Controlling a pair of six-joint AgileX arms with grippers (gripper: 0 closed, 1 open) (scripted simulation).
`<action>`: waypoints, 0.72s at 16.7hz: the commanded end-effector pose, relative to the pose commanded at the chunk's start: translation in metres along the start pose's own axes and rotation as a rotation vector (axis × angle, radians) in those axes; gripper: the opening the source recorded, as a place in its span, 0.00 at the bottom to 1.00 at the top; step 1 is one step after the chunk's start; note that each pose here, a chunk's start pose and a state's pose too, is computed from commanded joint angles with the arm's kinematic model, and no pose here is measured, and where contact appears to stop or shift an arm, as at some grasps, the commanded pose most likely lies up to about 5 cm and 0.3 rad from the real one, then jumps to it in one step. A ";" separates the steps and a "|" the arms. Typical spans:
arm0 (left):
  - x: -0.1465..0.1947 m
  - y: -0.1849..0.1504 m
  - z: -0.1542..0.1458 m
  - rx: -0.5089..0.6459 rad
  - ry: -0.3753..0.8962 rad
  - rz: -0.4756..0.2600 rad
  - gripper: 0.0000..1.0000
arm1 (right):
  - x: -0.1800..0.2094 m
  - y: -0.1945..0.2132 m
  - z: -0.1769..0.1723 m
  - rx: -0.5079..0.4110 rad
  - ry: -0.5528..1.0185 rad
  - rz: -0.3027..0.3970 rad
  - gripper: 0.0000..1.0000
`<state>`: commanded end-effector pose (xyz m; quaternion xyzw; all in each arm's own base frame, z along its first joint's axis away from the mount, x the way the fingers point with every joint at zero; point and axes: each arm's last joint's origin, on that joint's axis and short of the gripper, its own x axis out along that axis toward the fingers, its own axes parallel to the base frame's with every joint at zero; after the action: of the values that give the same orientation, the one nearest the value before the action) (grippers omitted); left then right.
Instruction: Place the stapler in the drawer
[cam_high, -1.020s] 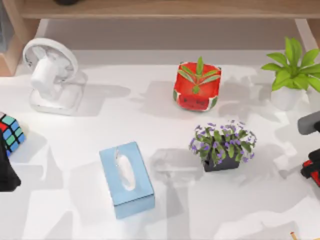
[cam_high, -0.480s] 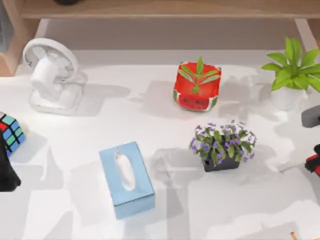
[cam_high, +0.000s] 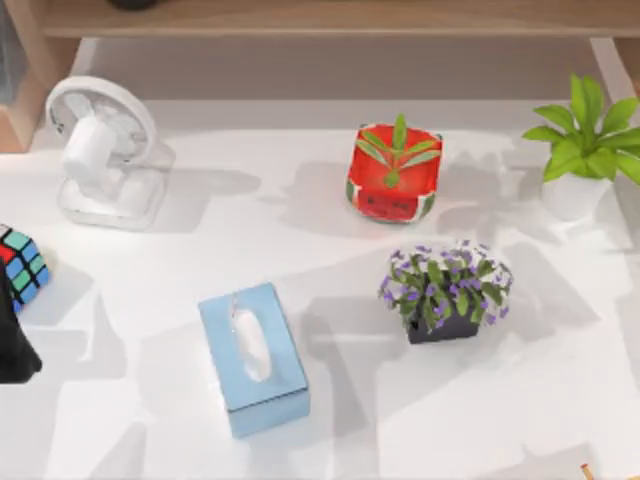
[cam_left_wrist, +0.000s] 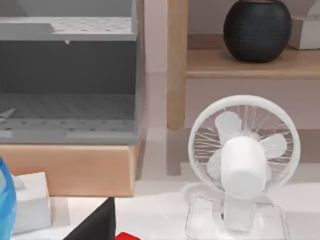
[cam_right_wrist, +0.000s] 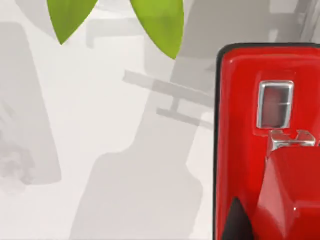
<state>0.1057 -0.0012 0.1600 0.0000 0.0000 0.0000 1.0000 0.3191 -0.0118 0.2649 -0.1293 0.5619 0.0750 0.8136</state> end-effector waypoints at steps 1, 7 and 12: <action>0.000 0.000 0.000 0.000 0.000 0.000 1.00 | -0.014 -0.013 0.010 0.023 -0.043 -0.028 0.00; 0.000 0.000 0.000 0.000 0.000 0.000 1.00 | -0.040 -0.104 0.055 0.156 -0.082 -0.125 0.00; 0.000 0.000 0.000 0.000 0.000 0.000 1.00 | 0.033 -0.165 0.070 0.231 0.069 -0.054 0.00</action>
<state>0.1057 -0.0012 0.1600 0.0000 0.0000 0.0000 1.0000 0.4380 -0.1500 0.2785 -0.0523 0.5907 -0.0168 0.8050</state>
